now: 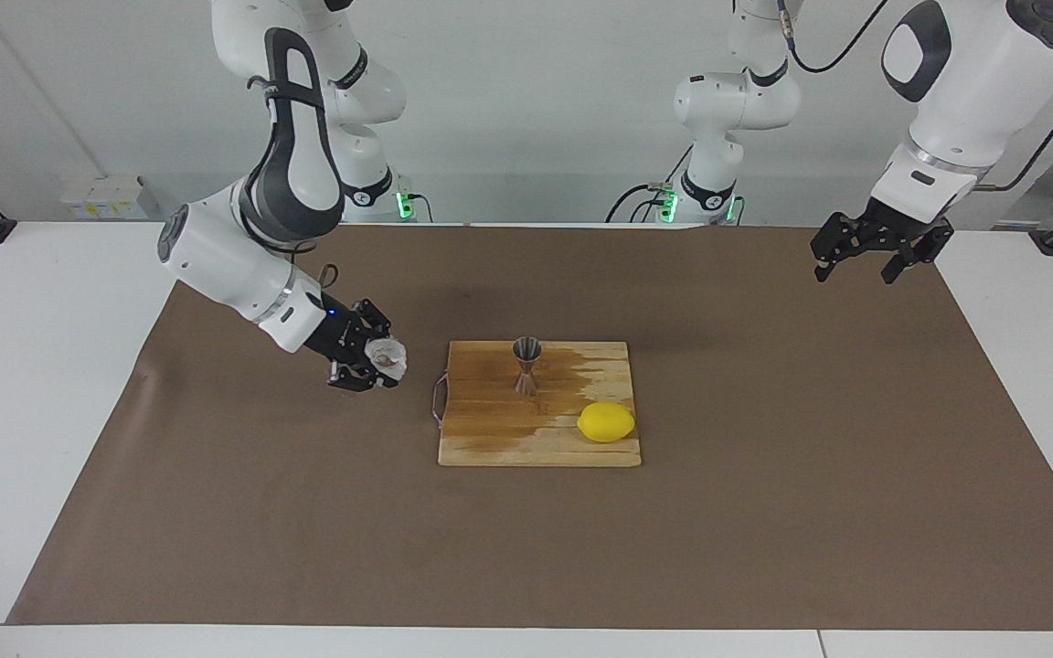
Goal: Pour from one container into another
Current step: 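Lift the glass cup with the right gripper toward the metal cup, then tilt the glass cup over the metal cup with the right gripper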
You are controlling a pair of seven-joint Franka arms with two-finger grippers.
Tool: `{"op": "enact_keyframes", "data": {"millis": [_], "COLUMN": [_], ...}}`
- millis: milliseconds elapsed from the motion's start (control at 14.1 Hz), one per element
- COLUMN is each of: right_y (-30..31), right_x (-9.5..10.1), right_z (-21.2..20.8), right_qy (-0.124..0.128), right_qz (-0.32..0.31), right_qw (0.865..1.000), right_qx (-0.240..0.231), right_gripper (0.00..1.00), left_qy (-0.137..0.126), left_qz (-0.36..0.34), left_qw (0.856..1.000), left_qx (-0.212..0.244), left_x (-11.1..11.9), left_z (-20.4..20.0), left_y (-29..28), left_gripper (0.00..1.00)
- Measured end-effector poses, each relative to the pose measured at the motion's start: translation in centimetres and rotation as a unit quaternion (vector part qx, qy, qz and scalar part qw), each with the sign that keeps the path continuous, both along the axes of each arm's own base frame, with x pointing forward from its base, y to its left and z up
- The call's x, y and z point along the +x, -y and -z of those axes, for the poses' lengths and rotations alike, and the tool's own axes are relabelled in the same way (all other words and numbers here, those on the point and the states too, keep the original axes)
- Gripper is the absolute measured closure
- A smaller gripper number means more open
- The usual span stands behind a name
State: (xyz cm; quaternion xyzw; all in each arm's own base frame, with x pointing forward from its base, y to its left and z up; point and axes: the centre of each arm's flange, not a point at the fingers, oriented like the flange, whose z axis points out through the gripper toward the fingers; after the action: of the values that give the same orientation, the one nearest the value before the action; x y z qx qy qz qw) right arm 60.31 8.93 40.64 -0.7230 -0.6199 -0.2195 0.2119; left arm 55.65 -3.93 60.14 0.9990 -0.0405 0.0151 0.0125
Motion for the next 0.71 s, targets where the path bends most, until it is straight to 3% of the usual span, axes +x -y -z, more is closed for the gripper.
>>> {"op": "enact_keyframes", "data": {"millis": [284,497,710], "right_y": [-6.3,-11.6,-14.9], "right_x": [-0.5,-1.8,-2.8], "right_z": [-0.8,-1.0,-1.3], "right_qy": [0.011,0.015,0.022], "right_qz": [-0.004,-0.016,-0.016], "right_qw": [0.999,0.995,0.994], "right_qx": [-0.037,-0.094,-0.108], "right_gripper": [0.51,0.51,0.51], "left_qy": [0.000,0.000,0.000], "left_qz": [-0.001,-0.001,-0.001], "left_qw": [1.000,1.000,1.000], "left_qx": [0.000,0.000,0.000], "left_x": [0.0,0.0,0.0], "left_z": [0.0,0.0,0.0], "left_y": [-0.1,-0.1,-0.1], "left_gripper": [0.00,0.00,0.00]}}
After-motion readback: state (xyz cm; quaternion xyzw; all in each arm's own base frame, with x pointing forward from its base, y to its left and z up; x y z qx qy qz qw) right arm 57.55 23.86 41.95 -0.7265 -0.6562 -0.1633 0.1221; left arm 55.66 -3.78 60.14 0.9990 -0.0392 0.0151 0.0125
